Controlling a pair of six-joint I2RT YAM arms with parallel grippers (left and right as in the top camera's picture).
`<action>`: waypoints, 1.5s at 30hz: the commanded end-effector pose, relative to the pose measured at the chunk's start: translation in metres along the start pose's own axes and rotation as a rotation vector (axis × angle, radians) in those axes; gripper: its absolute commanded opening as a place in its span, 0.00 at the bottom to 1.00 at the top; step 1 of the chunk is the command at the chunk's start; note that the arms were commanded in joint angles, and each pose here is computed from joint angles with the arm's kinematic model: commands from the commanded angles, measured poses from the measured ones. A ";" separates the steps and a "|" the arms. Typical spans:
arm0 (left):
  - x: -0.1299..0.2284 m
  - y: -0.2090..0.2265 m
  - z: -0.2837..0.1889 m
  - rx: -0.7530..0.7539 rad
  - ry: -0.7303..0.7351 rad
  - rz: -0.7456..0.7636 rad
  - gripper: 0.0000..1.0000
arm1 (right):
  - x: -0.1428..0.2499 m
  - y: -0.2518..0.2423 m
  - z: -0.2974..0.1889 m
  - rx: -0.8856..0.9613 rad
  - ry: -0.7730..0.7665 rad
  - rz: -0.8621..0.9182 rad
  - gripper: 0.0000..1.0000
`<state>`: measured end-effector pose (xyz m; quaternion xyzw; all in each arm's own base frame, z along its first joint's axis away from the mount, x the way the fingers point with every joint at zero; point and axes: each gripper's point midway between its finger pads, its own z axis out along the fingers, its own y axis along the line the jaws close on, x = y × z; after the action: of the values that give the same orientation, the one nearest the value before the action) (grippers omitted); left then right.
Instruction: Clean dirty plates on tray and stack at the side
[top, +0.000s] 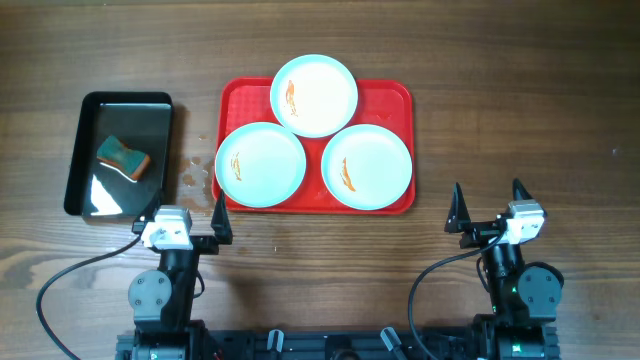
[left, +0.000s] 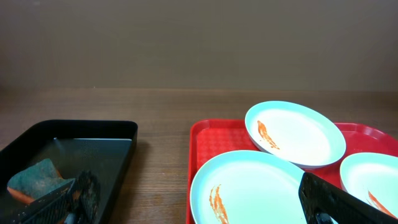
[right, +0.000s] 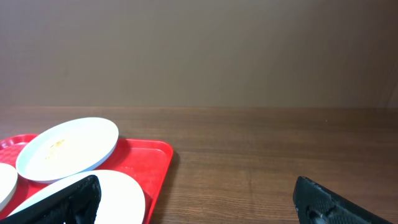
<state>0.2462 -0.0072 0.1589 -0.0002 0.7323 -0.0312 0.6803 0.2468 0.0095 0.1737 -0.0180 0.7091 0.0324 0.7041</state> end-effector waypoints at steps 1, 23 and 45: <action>0.001 -0.007 0.000 0.042 -0.003 0.007 1.00 | -0.001 -0.002 0.000 0.008 -0.003 -0.017 1.00; -0.145 -0.041 0.029 0.190 0.334 -0.375 1.00 | -0.001 -0.002 0.000 0.008 -0.003 -0.018 1.00; 0.087 0.183 0.111 -1.012 1.198 -0.699 0.67 | -0.001 -0.002 0.000 0.008 -0.003 -0.017 1.00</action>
<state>0.3588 0.1498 0.0657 -0.5019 0.8621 0.0515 0.0478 0.2471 0.0095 0.1724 -0.0179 0.7111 0.0324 0.7021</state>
